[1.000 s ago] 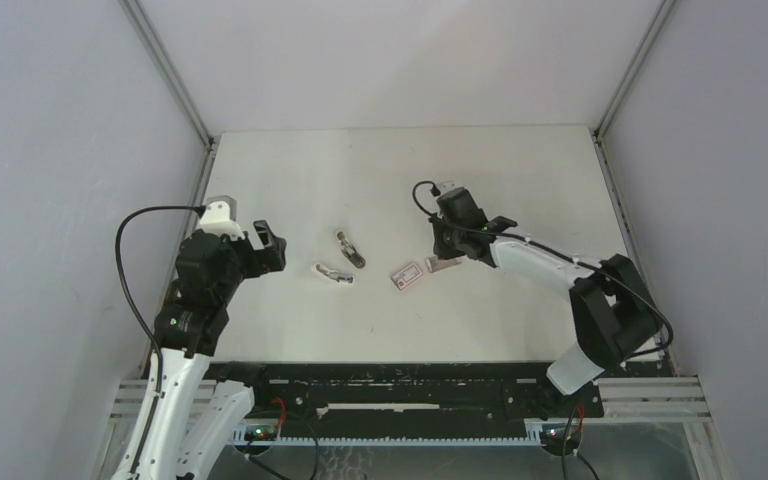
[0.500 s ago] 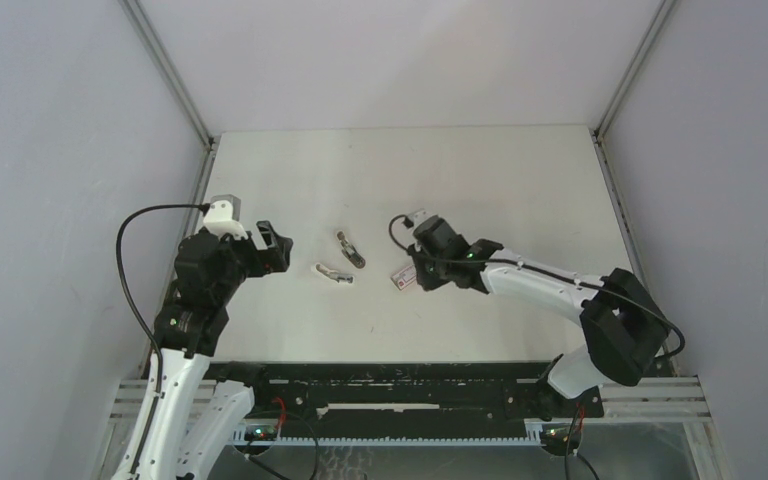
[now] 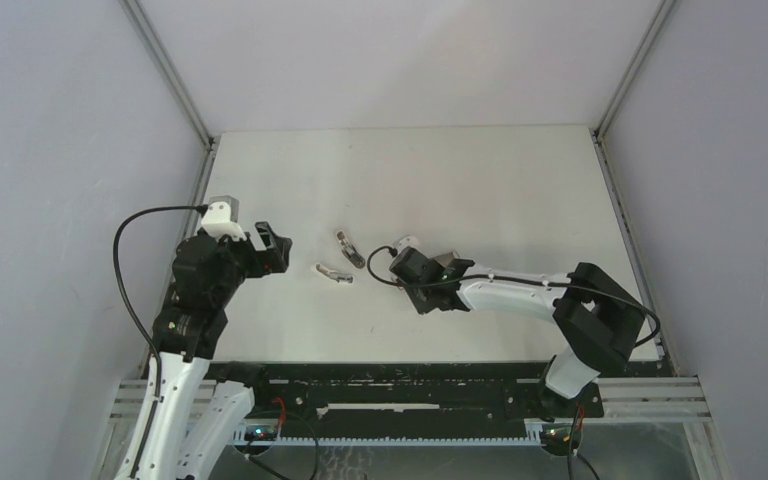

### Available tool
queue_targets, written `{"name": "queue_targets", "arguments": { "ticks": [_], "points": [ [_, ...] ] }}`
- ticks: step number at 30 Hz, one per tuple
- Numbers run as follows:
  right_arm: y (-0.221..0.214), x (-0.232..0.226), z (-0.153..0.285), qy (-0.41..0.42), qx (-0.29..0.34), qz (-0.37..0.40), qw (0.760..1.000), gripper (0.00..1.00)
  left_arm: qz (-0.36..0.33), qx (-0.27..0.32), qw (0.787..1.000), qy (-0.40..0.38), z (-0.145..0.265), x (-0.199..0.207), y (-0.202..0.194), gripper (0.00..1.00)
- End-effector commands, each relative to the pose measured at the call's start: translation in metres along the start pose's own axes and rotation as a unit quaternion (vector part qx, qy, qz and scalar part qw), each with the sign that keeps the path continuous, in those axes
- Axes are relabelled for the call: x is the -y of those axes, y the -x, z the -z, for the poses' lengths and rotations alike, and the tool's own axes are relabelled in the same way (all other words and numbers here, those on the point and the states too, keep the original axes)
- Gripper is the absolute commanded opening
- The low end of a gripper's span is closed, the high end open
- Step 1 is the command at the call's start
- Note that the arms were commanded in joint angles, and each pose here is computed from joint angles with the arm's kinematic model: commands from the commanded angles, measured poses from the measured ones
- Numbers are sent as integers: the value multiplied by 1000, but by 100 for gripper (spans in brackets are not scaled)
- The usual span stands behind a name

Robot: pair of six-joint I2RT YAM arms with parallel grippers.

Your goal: Load the staples into the stapler

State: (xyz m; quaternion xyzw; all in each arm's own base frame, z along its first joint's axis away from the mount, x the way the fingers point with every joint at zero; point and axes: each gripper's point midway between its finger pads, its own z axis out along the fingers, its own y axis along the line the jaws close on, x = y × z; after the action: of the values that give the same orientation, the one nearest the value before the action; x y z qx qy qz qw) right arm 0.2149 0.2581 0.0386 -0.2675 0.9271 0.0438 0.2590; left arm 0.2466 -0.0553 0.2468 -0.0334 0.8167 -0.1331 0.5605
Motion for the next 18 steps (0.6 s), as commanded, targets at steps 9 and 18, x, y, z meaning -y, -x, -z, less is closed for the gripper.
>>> {"name": "queue_targets", "arguments": {
  "ticks": [9,18],
  "points": [
    [3,31,3,-143,-4,37,989,11,3,20,1000,-7,1,3,8,92],
    [1,49,4,-225,-30,100,969,11,2,21,1000,-6,2,2,9,92]
  ]
}}
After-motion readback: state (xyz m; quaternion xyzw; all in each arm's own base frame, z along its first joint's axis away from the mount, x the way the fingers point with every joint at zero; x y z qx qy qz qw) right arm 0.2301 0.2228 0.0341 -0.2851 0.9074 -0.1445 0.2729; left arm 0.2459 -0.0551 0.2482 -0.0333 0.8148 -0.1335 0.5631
